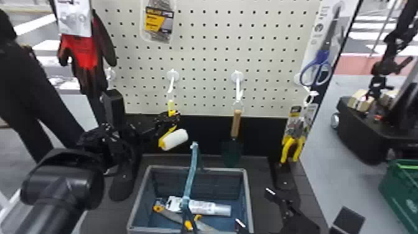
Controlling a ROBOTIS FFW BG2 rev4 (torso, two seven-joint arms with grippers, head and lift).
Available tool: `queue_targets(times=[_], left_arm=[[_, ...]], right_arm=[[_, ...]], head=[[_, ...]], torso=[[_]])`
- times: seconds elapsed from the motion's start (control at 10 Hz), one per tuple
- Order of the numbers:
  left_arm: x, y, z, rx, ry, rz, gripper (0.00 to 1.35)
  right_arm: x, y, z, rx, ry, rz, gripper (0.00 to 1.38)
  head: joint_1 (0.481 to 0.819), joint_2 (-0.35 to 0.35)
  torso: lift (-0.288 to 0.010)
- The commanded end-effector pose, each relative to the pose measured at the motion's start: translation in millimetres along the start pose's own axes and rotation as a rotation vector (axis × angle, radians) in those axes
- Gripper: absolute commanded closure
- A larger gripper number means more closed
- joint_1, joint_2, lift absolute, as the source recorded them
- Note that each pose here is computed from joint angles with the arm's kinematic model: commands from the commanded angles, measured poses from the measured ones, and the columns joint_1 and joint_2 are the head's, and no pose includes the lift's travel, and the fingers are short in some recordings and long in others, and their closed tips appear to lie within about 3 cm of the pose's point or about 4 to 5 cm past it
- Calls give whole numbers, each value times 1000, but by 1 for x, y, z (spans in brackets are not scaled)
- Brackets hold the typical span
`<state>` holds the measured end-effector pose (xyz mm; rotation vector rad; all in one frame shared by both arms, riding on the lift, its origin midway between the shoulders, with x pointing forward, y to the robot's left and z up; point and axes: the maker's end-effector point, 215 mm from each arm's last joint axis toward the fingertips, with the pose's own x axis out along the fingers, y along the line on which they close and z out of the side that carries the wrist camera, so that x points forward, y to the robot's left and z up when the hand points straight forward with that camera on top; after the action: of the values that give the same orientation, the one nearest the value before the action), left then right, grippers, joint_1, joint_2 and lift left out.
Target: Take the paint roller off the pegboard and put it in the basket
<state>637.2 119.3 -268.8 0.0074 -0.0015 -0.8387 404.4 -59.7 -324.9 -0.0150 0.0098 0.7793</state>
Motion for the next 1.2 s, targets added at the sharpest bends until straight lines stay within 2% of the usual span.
queue_targets(times=[0.0, 0.5, 1.1], left_arm=[[-3, -2, -2, 1, -7, 5, 1222], [-20, 11, 25, 46, -38, 50, 1222], [-30, 2, 57, 81, -86, 59, 1222]], right_arm=[[-2, -1, -2, 4, 4, -3, 251], [-2, 0, -4, 11, 11, -2, 251], [-4, 1, -11, 18, 27, -4, 251]], head=[[549, 0], [549, 0], [549, 0]], torso=[[-100], [-100], [-100]])
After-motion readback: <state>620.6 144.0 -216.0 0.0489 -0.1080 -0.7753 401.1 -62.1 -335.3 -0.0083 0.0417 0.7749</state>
